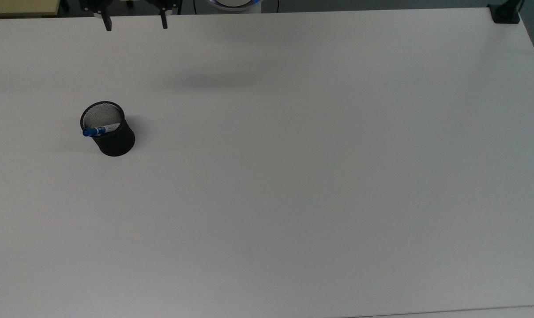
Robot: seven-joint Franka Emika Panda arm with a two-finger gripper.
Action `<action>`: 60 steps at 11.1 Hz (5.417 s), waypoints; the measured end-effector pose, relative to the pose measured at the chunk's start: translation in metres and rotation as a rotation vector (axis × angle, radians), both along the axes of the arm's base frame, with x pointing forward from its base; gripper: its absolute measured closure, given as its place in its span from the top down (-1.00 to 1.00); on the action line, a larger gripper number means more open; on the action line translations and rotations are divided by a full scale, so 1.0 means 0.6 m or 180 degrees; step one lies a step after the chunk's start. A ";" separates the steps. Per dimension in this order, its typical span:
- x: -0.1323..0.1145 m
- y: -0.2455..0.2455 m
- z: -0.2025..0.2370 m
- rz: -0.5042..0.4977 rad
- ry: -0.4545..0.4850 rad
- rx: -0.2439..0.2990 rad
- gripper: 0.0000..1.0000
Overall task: Remove the marker
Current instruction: 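Move the gripper down toward the black mesh cup holding the marker, then close the gripper on the blue-capped marker inside the cup, then lift the marker up and out of the mesh cup, then carry the marker away from the cup and lower it to the table, then open the gripper to release the marker and withdraw upward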
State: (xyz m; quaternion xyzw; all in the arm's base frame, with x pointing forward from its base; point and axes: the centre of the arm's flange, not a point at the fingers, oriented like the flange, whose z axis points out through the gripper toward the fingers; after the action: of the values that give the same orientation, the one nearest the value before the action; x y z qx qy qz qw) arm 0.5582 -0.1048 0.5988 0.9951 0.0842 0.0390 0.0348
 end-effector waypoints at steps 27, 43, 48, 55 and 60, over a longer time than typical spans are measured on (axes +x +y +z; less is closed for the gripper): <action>0.058 -0.136 -0.025 -0.1047 -0.1131 0.0211 -0.67; 0.176 0.207 -0.457 -0.0143 0.0145 0.0298 -0.59; 0.184 0.208 -0.432 -0.0260 0.0024 0.0278 0.84; 0.083 0.184 -0.075 -0.0762 -0.0148 0.0230 1.00; -0.023 0.154 0.044 -0.0941 0.0041 0.0199 1.00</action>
State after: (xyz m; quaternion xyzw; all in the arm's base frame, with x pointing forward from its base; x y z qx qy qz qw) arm 0.5441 -0.0124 0.6251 0.9974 -0.0643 0.0297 0.0086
